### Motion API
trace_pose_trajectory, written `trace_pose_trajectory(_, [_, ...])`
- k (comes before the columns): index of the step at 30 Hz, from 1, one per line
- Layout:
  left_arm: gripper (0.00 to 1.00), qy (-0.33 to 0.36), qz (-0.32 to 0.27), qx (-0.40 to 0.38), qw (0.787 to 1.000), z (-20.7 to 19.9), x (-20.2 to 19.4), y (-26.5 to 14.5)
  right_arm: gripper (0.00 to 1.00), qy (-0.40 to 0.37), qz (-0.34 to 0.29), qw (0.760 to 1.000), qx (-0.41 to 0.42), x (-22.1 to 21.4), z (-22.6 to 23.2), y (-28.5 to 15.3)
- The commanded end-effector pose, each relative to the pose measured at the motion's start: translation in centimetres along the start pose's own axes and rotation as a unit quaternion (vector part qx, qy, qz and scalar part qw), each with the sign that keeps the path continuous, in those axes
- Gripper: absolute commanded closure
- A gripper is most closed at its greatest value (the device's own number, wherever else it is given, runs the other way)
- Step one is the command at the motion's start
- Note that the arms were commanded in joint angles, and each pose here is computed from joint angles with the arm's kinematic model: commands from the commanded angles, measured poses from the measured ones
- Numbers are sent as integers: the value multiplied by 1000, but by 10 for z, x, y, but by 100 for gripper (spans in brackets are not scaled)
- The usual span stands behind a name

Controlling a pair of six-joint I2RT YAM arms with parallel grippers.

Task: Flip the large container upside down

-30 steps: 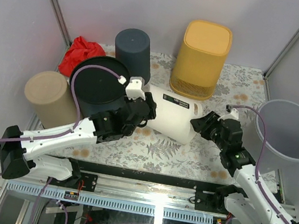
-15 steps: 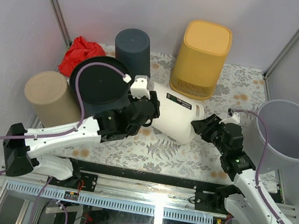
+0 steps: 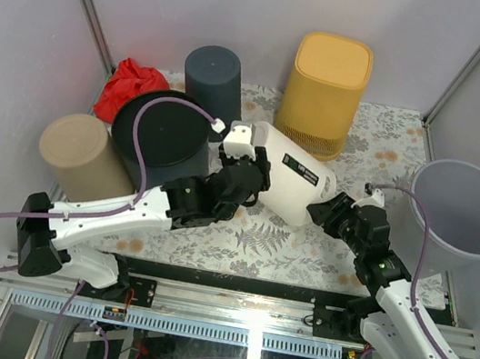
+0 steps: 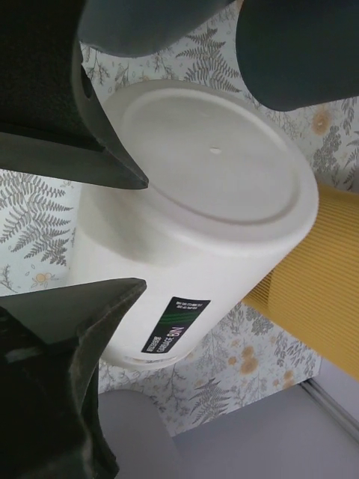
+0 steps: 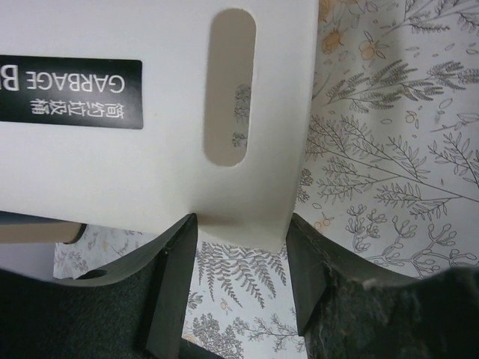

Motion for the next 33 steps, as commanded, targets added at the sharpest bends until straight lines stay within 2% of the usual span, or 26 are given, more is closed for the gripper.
trace_pose_trajectory(1, [52, -43, 21, -125, 991, -53, -2, -17, 45, -1, 3, 992, 125, 4, 37, -9])
trace_pose_trajectory(15, [52, -25, 28, -116, 993, -69, -16, -14, 43, -6, -4, 992, 122, -3, 24, -6])
trace_pose_trajectory(23, [49, -24, 16, -83, 996, -46, -17, -16, 42, -19, 28, 988, 149, -1, 36, 5])
trace_pose_trajectory(33, [48, -63, -1, -50, 997, 12, -11, -29, 40, -45, 70, 981, 175, 8, 71, 23])
Point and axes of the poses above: each gripper's point midway between its finger pads, its own y axis out along the fingers, its own z axis along the line the jaws close on, x = y × z, the point moved 9 cm from there along -y, back along the fingers, and after that the axes turned 9 degrees about y, right-handed, at the moved point
